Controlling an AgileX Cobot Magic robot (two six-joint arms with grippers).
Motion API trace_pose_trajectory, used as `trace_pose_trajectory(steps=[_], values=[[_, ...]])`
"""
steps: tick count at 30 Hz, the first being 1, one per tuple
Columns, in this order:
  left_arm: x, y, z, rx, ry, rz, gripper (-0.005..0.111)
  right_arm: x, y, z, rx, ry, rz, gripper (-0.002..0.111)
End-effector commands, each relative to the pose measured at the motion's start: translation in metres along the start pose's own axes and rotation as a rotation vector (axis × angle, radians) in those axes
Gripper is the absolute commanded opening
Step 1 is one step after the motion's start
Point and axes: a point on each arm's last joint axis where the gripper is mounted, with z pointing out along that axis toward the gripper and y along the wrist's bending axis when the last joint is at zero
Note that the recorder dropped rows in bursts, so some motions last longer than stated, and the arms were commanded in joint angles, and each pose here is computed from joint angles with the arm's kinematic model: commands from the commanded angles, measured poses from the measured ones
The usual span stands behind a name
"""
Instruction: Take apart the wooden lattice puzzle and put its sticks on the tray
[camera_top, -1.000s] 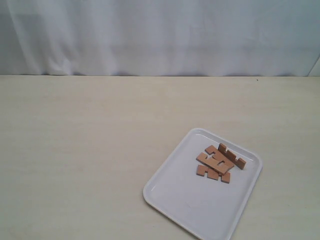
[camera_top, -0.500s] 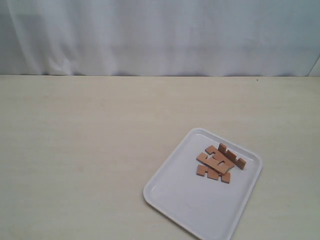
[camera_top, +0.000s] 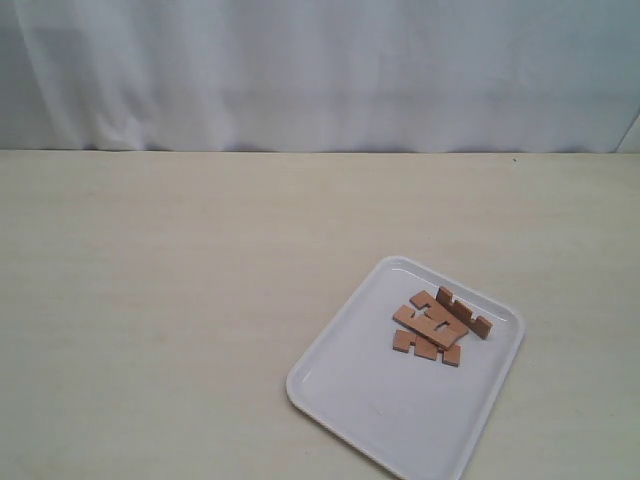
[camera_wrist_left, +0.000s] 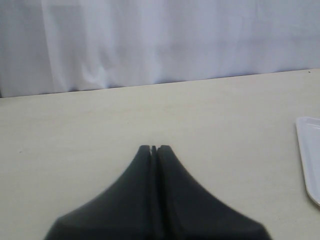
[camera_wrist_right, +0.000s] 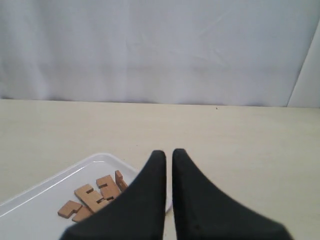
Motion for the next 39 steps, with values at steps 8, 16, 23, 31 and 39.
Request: trace_pose_trajectory(steps=[8, 16, 23, 31, 39], values=[[-0.0003, 0.0, 0.0002, 0.0, -0.009, -0.002, 0.0, 0.0046, -0.0026, -0.0004, 0.03, 0.039, 0.025, 0.004], [-0.0003, 0.0, 0.0002, 0.0, -0.009, -0.002, 0.0, 0.0059, -0.0024, -0.0005, 0.028, 0.053, 0.026, 0.004], [-0.0003, 0.0, 0.0002, 0.0, -0.009, -0.002, 0.0, 0.0059, -0.0024, -0.0005, 0.028, 0.053, 0.026, 0.004], [-0.0003, 0.0, 0.0002, 0.0, -0.009, -0.002, 0.0, 0.0059, -0.0024, -0.0005, 0.028, 0.053, 0.026, 0.004], [-0.0003, 0.0, 0.0002, 0.0, -0.009, -0.002, 0.0, 0.0059, -0.0024, -0.0005, 0.028, 0.053, 0.026, 0.004]])
